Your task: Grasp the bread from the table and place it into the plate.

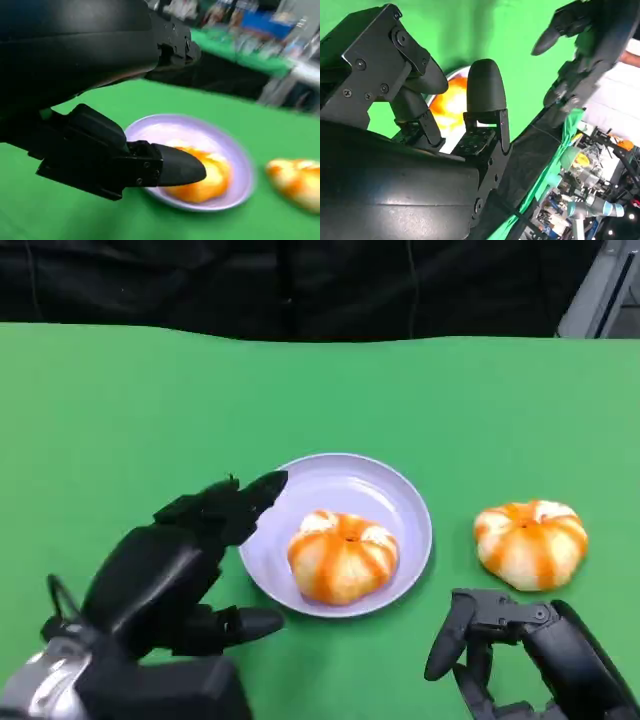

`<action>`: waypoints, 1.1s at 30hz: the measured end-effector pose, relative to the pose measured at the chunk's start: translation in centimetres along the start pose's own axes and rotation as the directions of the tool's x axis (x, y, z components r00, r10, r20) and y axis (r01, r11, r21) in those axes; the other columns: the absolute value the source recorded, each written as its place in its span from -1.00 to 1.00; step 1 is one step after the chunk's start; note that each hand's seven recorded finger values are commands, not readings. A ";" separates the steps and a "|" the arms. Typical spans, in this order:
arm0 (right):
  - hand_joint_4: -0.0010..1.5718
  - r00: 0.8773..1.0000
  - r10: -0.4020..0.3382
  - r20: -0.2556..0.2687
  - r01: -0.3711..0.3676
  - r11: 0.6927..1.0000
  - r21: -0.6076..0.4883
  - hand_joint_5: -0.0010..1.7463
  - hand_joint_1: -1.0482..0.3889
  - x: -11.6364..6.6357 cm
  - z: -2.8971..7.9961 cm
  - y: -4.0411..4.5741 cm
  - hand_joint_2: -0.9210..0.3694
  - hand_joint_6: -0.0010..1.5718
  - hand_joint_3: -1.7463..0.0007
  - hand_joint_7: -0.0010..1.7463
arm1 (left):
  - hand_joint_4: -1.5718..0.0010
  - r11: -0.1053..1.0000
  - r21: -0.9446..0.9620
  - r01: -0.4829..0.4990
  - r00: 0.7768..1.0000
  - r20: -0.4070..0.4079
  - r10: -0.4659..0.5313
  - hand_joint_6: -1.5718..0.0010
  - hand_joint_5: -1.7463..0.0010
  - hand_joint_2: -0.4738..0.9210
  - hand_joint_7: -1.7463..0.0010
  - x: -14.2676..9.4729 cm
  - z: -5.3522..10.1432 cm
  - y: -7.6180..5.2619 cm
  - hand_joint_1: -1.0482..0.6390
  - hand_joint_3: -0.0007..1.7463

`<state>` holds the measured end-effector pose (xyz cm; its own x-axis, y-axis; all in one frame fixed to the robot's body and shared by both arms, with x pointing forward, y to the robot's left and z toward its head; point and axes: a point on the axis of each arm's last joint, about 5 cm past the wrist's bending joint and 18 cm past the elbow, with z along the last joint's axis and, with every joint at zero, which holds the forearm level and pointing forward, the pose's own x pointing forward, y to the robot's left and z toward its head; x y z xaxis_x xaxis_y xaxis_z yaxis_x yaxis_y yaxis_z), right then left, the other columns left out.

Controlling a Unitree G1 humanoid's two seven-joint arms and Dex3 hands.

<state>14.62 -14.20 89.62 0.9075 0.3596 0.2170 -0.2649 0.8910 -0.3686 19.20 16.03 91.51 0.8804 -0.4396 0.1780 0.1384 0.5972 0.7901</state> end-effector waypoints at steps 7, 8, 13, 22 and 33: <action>0.12 1.000 0.000 0.002 0.000 1.000 0.002 1.00 0.52 0.0 0.1 -0.01 0.10 0.07 -0.73 0.48 | -0.27 0.917 -0.281 -0.284 0.957 -0.017 0.291 -0.50 -0.03 0.43 0.67 -3.9 -0.5 -1.2 0.23 0.06; 0.12 1.000 -0.001 0.002 0.001 1.000 0.002 1.00 0.51 0.0 0.1 -0.02 0.10 0.07 -0.73 0.48 | -0.28 0.903 -0.305 -0.303 0.951 -0.045 0.304 -0.52 -0.03 0.39 0.67 -4.3 -0.5 -1.5 0.24 0.12; 0.10 1.000 -0.007 0.002 0.007 1.000 0.012 1.00 0.50 0.0 0.1 -0.18 0.07 0.06 -0.70 0.47 | -0.23 0.811 -0.421 -0.406 0.913 -0.158 0.375 -0.17 -0.81 0.23 -0.49 -5.9 0.3 -2.6 0.30 0.64; 0.10 1.000 -0.017 -0.005 0.017 1.000 0.019 1.00 0.50 -0.1 -0.1 -0.63 0.05 0.07 -0.70 0.48 | -0.10 0.665 -0.548 -0.507 0.862 -0.316 0.397 -0.01 -1.00 0.25 -0.80 -7.7 2.0 -4.2 0.25 0.57; 0.08 1.000 -0.020 -0.003 0.020 1.000 0.014 0.97 0.53 -0.5 -0.3 -1.17 0.05 0.08 -0.70 0.47 | -0.20 0.704 -0.521 -0.483 0.875 -0.249 0.416 -0.06 -0.96 0.16 -0.78 -6.7 1.5 -3.8 0.20 0.62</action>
<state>14.54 -15.51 89.68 0.9134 0.3413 0.2218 -0.2517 0.9019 -0.3511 12.13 15.68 88.16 0.9404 0.0310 0.3386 -0.0916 0.9822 0.1643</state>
